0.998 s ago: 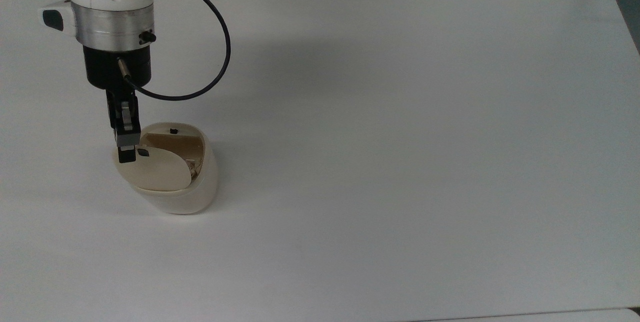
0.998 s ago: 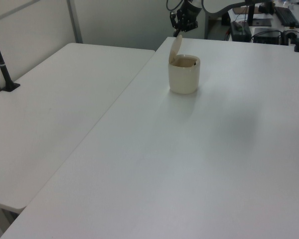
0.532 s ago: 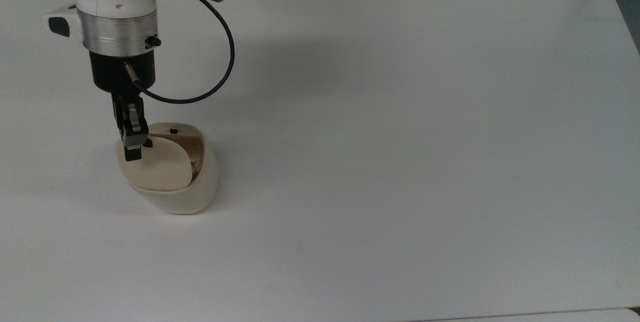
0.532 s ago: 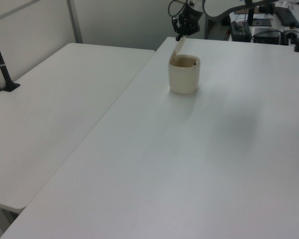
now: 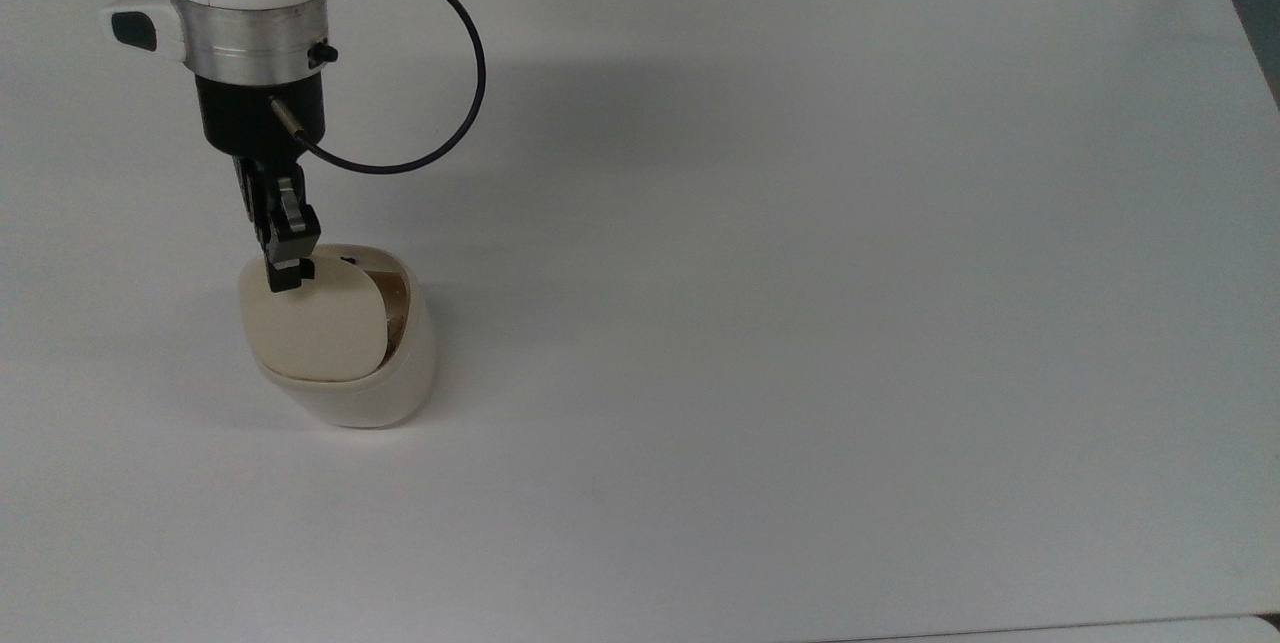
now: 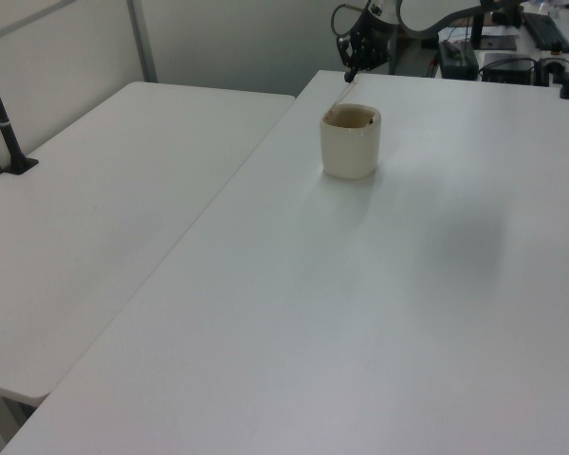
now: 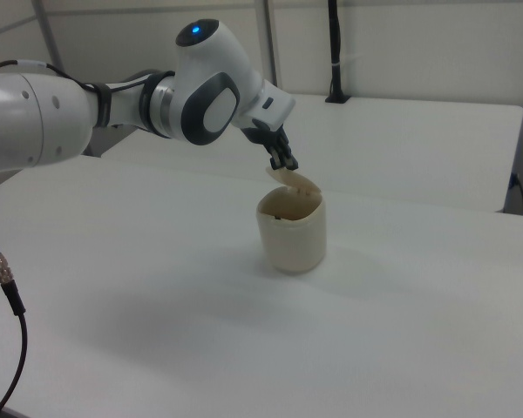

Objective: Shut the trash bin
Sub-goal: 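Press the lid down flat onto the bin rim with the gripper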

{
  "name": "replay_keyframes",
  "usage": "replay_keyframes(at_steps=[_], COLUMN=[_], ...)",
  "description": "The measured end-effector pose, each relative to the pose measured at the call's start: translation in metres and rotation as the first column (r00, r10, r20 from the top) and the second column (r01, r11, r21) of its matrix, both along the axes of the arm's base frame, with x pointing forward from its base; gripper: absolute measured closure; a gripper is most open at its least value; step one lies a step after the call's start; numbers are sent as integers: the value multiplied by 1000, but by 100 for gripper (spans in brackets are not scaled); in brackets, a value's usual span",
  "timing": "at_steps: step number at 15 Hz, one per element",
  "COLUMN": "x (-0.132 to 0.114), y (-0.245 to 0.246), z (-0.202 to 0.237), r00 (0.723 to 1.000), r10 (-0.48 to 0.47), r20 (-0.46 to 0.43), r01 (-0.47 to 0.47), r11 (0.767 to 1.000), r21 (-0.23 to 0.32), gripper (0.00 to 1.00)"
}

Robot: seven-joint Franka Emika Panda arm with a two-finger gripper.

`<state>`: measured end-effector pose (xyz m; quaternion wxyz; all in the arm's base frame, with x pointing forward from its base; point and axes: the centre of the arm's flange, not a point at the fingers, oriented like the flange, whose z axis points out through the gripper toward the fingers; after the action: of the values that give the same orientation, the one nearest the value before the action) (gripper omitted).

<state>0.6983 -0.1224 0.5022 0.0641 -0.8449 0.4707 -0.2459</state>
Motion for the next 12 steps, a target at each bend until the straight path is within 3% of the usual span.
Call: replay_keyframes(at_steps=[12], x=[-12], y=[20], z=[-51], r00=[963], r10=[182], r20=[-201], r01=[-194], r11=[980], r21=[-41], gripper=[99])
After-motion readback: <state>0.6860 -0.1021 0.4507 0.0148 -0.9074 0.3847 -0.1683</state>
